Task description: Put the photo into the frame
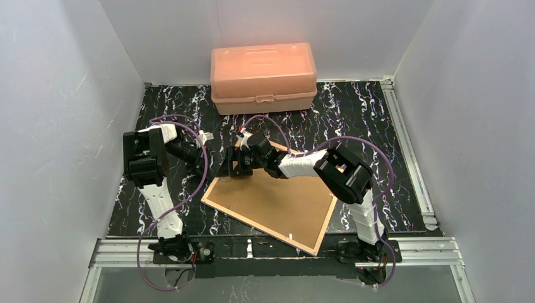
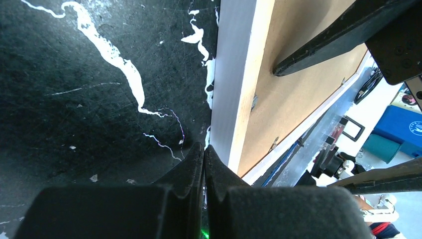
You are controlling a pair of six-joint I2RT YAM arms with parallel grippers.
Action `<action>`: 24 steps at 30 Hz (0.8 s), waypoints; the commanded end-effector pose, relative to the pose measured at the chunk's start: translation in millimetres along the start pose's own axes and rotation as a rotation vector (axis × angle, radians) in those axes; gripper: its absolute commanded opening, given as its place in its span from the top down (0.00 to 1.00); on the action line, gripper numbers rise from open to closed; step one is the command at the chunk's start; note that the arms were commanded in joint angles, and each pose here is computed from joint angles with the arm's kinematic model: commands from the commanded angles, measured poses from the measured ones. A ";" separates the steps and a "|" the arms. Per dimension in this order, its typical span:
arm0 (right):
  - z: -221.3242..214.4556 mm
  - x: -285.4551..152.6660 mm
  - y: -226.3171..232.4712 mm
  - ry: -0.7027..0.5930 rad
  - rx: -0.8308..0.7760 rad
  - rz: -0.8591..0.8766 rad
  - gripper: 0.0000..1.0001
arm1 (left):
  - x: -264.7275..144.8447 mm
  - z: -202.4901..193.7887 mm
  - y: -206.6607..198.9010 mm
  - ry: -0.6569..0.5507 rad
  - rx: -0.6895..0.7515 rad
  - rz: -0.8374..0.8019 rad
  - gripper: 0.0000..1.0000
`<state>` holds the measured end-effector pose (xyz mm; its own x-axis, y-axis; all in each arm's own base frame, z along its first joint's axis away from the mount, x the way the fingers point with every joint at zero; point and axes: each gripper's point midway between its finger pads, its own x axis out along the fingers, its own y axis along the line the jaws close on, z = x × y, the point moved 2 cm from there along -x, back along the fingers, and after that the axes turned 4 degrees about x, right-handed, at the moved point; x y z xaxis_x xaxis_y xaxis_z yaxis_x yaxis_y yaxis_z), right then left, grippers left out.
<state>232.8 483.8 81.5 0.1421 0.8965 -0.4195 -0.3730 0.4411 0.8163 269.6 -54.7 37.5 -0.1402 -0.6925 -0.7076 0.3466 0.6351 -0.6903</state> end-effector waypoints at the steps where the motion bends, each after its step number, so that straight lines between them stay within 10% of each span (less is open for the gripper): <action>1: 3.4 5.8 4.9 -0.025 0.004 0.038 0.07 | -3.2 6.5 -5.1 -0.028 0.003 -0.027 1.00; 24: -11.7 26.5 10.3 0.011 0.031 0.065 0.09 | -1.9 5.8 -5.5 -0.029 0.011 -0.032 1.00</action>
<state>225.1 502.8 80.6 0.1230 0.9235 -0.3634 -0.3499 0.3830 0.8549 270.6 -56.4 37.1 -0.1369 -0.7026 -0.6983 0.3443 0.6272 -0.6986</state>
